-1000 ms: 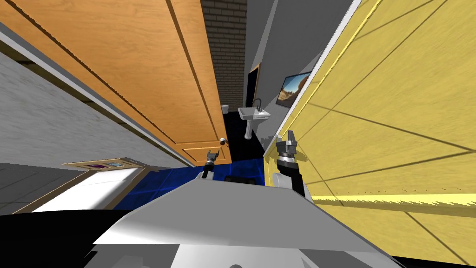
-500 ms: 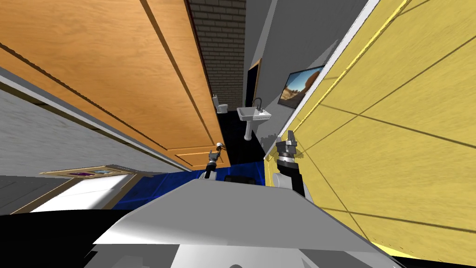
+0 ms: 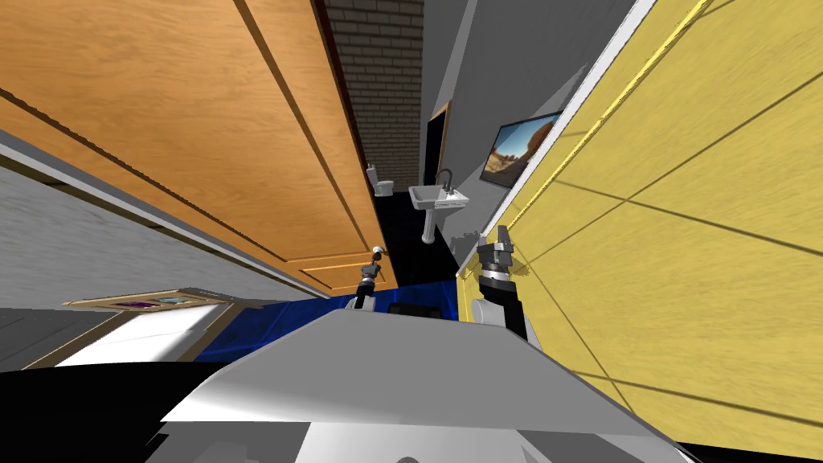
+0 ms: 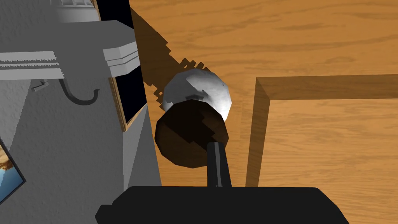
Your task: Pull the door open
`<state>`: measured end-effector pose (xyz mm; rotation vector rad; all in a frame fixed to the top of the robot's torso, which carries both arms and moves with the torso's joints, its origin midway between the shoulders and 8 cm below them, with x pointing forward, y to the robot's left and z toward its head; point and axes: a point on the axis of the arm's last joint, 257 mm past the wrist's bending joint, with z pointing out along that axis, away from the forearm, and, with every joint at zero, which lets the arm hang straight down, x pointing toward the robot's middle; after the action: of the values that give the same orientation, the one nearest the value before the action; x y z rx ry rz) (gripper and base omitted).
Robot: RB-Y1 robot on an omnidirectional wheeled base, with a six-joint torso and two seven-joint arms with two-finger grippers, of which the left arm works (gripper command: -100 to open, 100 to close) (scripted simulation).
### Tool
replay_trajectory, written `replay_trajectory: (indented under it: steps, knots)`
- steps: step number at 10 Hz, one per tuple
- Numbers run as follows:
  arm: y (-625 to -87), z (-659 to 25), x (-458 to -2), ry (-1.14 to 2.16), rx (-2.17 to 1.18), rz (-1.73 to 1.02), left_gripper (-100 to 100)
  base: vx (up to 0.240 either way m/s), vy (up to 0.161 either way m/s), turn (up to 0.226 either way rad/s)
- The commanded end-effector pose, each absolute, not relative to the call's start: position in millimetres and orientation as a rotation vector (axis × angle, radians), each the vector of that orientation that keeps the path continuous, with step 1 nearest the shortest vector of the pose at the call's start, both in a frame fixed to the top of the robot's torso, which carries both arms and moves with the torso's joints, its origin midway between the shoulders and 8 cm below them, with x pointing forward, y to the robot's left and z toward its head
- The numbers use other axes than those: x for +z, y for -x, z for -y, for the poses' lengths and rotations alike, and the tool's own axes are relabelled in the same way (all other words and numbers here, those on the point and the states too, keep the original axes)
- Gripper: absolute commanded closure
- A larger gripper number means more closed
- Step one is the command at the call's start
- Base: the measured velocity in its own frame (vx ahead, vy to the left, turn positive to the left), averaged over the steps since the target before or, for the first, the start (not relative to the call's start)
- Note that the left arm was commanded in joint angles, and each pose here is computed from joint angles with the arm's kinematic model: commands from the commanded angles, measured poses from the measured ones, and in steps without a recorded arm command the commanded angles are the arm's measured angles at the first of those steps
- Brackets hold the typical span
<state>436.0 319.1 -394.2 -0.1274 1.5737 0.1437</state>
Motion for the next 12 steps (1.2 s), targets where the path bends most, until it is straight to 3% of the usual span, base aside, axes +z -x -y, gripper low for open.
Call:
replay_trajectory:
  steps: [1,3,4,12]
  knots:
    - [-436.0,-319.4,-394.2,0.127,0.144,-1.574,100,-0.005,0.011,0.002]
    - [-436.0,-319.4,-394.2,0.127,0.144,-1.574,100,0.001,0.004,0.0]
    - [-436.5,-321.0,-392.9,0.152,0.12,-1.567,-100,-0.029,0.011,-0.03]
    - [-439.7,-328.8,-384.5,0.326,-0.052,-1.515,-100,-0.078,0.02,-0.035]
